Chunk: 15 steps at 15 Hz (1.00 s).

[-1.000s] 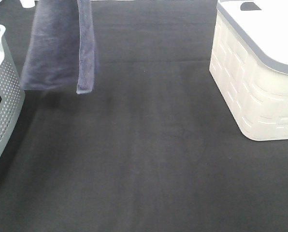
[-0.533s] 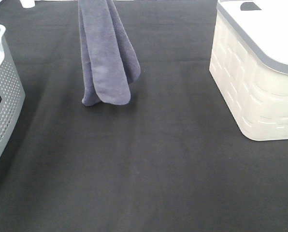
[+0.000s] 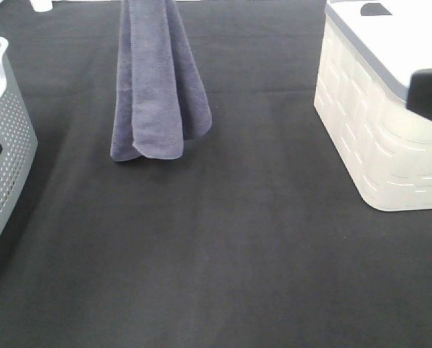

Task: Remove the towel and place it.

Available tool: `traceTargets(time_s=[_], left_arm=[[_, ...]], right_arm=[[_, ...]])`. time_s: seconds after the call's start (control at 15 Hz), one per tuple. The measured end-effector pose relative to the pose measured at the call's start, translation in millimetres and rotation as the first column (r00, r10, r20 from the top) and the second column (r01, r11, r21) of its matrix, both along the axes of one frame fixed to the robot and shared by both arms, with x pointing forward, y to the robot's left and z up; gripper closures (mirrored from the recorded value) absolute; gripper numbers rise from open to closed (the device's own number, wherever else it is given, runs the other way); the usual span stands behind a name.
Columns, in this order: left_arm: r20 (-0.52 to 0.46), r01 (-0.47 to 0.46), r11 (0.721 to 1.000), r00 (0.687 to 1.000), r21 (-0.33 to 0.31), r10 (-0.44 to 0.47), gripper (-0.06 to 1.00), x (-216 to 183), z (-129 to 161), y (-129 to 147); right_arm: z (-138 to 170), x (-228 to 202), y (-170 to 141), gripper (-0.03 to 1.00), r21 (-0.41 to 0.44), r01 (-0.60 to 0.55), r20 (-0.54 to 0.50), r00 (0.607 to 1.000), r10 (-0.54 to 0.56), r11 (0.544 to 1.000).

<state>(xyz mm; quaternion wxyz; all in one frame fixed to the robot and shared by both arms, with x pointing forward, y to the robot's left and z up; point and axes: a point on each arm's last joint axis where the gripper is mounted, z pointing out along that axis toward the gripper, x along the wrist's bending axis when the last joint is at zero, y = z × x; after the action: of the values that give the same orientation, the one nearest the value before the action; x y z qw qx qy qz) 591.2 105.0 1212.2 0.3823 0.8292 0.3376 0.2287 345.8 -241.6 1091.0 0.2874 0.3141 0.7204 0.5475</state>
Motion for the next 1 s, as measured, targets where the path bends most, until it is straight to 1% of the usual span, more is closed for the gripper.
traceTargets(time_s=[0.13, 0.2, 0.27, 0.4, 0.47, 0.53, 0.73, 0.87, 0.93, 1.0], left_arm=[[-0.019, -0.086, 0.996, 0.996, -0.006, 0.086, 0.94, -5.2, -1.3, -10.7], [-0.014, -0.127, 0.992, 0.992, 0.002, 0.127, 0.94, -7.8, -2.0, -16.3], [-0.003, -0.174, 0.985, 0.985, 0.018, 0.174, 0.94, -8.6, -4.2, -21.6], [0.04, -0.275, 0.961, 0.961, 0.035, 0.273, 0.94, -11.6, -7.9, -35.1], [0.063, -0.306, 0.951, 0.951, 0.04, 0.303, 0.94, -13.2, -9.7, -41.8], [0.075, -0.325, 0.945, 0.944, 0.042, 0.321, 0.94, -13.6, -12.1, -46.7], [0.053, -0.343, 0.937, 0.939, 0.06, 0.34, 0.94, -9.3, -23.3, -52.5], [0.052, -0.342, 0.937, 0.939, 0.067, 0.339, 0.94, -9.0, -24.4, -52.6], [0.056, -0.336, 0.939, 0.941, 0.074, 0.333, 0.94, -9.0, -24.4, -52.6], [0.062, -0.33, 0.94, 0.944, 0.082, 0.325, 0.94, -9.0, -24.4, -52.6]], right_arm=[[-5.4, 12.7, -1.2, 0.25, -0.005, 0.027, -0.039, 0.999, -0.027, 1.0], [-7.2, 17.5, -1.6, 0.25, -0.002, 0.039, -0.052, 0.998, -0.039, 0.999], [-8.4, 22.1, -2.1, 0.25, 0.005, 0.051, -0.057, 0.997, -0.05, 0.999], [-10.5, 30.2, -1.1, 0.25, 0.023, 0.05, -0.066, 0.997, -0.048, 0.998], [-11.8, 34.6, -0.6, 0.25, 0.031, 0.049, -0.071, 0.996, -0.047, 0.998], [-13.8, 39.9, -0.5, 0.25, 0.035, 0.054, -0.075, 0.996, -0.052, 0.998], [-21.0, 53.5, 2.0, 0.26, 0.043, 0.063, -0.102, 0.993, -0.058, 0.997], [-27.8, 59.3, 19.0, 0.26, 0.01, 0.046, -0.106, 0.993, -0.045, 0.999], [-34.2, 62.2, 33.1, 0.26, -0.024, 0.059, -0.116, 0.991, -0.062, 0.998], [-40.1, 65.4, 48.4, 0.26, -0.073, 0.101, -0.12, 0.987, -0.109, 0.992]])
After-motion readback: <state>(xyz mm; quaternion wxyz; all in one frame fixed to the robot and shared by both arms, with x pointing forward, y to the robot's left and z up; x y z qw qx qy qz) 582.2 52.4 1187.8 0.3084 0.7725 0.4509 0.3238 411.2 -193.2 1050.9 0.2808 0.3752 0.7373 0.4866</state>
